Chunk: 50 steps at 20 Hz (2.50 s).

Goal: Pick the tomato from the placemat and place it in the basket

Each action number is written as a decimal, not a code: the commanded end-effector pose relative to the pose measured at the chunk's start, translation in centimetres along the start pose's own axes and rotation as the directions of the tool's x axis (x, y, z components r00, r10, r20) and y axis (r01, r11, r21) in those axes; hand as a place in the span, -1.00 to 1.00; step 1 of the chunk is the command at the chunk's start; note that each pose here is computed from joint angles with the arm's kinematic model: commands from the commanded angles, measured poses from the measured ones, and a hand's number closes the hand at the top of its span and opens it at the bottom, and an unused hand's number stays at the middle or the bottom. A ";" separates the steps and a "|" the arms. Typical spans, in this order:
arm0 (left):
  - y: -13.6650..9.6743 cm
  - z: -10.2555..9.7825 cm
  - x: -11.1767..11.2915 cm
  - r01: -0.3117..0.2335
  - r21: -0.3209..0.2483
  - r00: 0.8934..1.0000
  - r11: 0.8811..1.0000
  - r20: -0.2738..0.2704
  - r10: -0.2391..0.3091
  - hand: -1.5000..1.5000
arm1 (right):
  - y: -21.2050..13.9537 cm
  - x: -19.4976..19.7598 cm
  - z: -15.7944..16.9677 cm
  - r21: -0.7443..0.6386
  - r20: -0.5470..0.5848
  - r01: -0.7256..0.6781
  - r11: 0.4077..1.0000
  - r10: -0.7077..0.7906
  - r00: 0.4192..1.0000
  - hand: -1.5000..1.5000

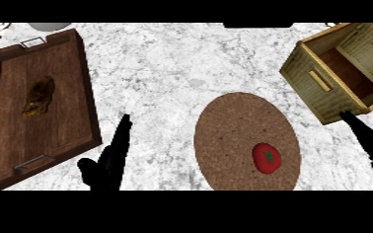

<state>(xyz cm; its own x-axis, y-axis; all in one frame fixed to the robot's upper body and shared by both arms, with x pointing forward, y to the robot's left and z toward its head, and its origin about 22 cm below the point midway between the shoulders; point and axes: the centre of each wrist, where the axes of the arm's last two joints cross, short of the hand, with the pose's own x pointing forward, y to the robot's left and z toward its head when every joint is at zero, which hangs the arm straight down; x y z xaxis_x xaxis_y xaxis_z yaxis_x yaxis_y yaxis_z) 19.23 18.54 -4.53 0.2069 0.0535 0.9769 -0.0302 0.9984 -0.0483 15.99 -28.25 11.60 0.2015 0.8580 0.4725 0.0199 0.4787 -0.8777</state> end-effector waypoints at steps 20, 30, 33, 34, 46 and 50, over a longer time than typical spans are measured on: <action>2.4 -3.7 7.2 0.054 0.040 0.956 0.998 0.287 -0.063 0.00 | -2.0 6.2 2.9 0.200 -0.224 -0.127 0.972 0.171 0.960 -1.00; 2.0 -3.6 6.7 0.064 0.032 0.951 0.997 0.301 -0.071 0.00 | 0.0 7.3 2.3 0.207 -0.187 -0.083 0.975 0.123 0.975 -1.00; 2.8 -4.3 7.7 0.065 0.057 0.952 0.996 0.296 -0.080 0.00 | 1.0 7.1 1.8 0.192 -0.195 -0.112 0.975 0.149 0.969 -1.00; 2.4 -4.0 7.6 0.070 0.034 0.953 0.997 0.293 -0.077 0.00 | 0.8 7.5 1.6 0.170 -0.197 -0.111 0.979 0.144 0.970 -1.00; 2.8 -4.0 7.7 0.058 0.033 0.951 0.998 0.301 -0.065 0.00 | 4.2 7.4 0.9 0.189 -0.224 -0.111 0.976 0.153 0.962 -1.00; 3.5 -3.4 7.4 0.068 0.075 0.945 0.995 0.314 -0.088 0.00 | 5.1 7.2 0.9 0.193 -0.218 -0.129 0.973 0.171 0.961 -1.00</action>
<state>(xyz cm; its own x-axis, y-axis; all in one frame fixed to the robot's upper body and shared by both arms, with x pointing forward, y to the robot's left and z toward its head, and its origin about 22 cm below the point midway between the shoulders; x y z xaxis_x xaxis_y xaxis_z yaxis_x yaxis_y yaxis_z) 22.58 20.85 -1.22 0.0649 -0.0096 0.9978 -0.0183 0.9998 0.0108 16.93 -20.47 11.28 0.3579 0.8792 0.3146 -0.1780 0.3950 -0.9013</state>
